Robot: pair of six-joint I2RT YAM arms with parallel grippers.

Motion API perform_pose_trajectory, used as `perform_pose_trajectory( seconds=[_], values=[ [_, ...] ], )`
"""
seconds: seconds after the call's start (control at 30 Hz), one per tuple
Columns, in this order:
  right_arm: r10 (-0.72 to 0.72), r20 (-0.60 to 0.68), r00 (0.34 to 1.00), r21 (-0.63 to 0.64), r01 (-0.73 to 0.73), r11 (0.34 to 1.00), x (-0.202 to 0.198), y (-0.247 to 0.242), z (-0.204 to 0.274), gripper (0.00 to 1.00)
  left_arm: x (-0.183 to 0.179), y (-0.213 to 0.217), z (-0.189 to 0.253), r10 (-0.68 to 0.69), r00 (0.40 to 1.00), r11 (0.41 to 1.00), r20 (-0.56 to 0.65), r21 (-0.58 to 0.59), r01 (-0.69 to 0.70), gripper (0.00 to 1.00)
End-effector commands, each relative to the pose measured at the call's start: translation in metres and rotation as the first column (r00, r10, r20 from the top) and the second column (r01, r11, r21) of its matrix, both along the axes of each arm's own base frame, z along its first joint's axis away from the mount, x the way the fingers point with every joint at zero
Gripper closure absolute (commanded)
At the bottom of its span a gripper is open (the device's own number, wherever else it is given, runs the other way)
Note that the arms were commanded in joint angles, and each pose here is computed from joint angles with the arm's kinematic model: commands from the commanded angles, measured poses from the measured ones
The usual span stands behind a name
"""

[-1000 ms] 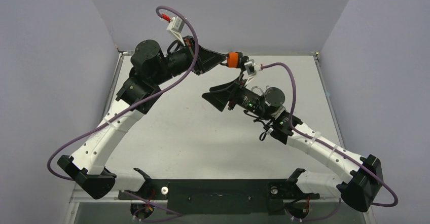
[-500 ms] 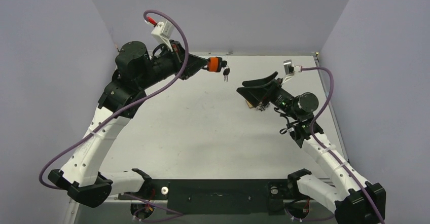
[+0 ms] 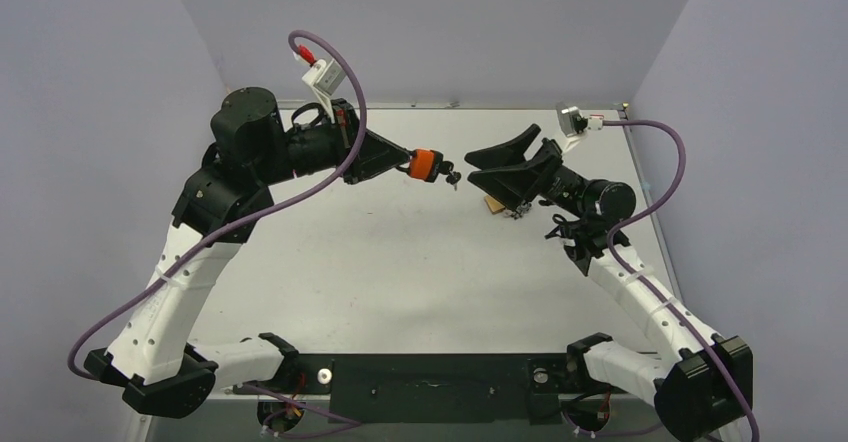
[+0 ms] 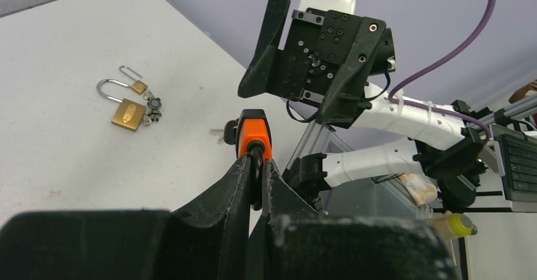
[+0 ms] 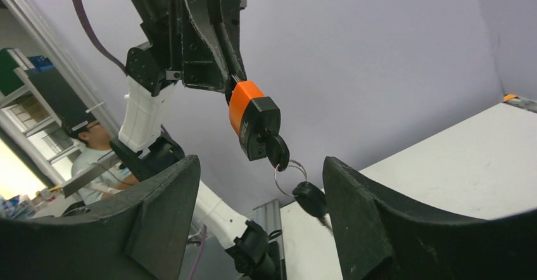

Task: Lock with the key
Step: Lock the lock.

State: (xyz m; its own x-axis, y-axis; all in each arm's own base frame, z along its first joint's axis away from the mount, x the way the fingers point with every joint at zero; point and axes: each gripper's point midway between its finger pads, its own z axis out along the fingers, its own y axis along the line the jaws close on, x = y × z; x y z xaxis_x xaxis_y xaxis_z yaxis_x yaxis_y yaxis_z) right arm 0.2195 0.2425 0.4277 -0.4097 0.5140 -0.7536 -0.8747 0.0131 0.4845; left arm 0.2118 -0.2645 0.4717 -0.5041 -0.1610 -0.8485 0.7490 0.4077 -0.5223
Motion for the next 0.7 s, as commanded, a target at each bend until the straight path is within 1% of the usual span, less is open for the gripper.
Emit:
perform_pose_trajectory(
  seconds=[0.0, 0.03, 0.07, 0.1, 0.2, 0.4, 0.47, 0.5, 0.6, 0.63, 0.67],
  values=[
    [0.047, 0.129, 0.991, -0.063, -0.040, 0.997, -0.026, 0.016, 0.017, 0.35, -0.028, 0.004, 0.034, -0.085, 0.993, 0.992, 0.079, -0.084, 0.092, 1.00],
    [0.023, 0.132, 0.991, -0.110, -0.008, 0.994, -0.022, 0.020, 0.011, 0.36, -0.029, 0.003, 0.035, -0.094, 0.993, 0.991, 0.075, -0.088, 0.100, 1.00],
    [0.028, 0.136, 0.990, -0.129, -0.011, 0.992, -0.025, 0.025, 0.009, 0.37, -0.030, 0.002, 0.035, -0.098, 0.992, 0.990, 0.075, -0.090, 0.105, 1.00],
    [0.006, 0.146, 0.989, -0.158, 0.017, 0.987, -0.022, 0.026, 0.005, 0.38, -0.031, 0.002, 0.036, -0.105, 0.991, 0.989, 0.077, -0.094, 0.112, 1.00],
    [0.001, 0.153, 0.988, -0.166, 0.025, 0.986, -0.022, 0.026, 0.005, 0.41, -0.033, 0.002, 0.037, -0.113, 0.990, 0.988, 0.079, -0.099, 0.120, 1.00],
    [0.018, 0.159, 0.987, -0.166, 0.009, 0.986, -0.027, 0.029, 0.008, 0.51, -0.033, 0.002, 0.035, -0.115, 0.991, 0.988, 0.075, -0.095, 0.122, 1.00],
    [0.024, 0.157, 0.987, -0.171, 0.003, 0.985, -0.028, 0.031, 0.007, 0.55, -0.032, 0.002, 0.034, -0.111, 0.991, 0.989, 0.073, -0.094, 0.117, 1.00],
    [0.026, 0.156, 0.987, -0.173, 0.001, 0.985, -0.029, 0.031, 0.007, 0.60, -0.032, 0.002, 0.033, -0.111, 0.991, 0.989, 0.072, -0.094, 0.117, 1.00],
    [0.026, 0.150, 0.988, -0.179, 0.002, 0.984, -0.028, 0.032, 0.004, 0.66, -0.031, 0.001, 0.033, -0.111, 0.991, 0.989, 0.070, -0.093, 0.117, 1.00],
    [0.024, 0.149, 0.989, -0.179, 0.003, 0.984, -0.028, 0.032, 0.004, 0.71, -0.030, 0.001, 0.032, -0.111, 0.991, 0.989, 0.068, -0.093, 0.117, 1.00],
    [0.022, 0.148, 0.989, -0.181, 0.005, 0.984, -0.028, 0.032, 0.003, 0.73, -0.029, 0.000, 0.032, -0.110, 0.992, 0.989, 0.067, -0.091, 0.116, 1.00]
  ],
)
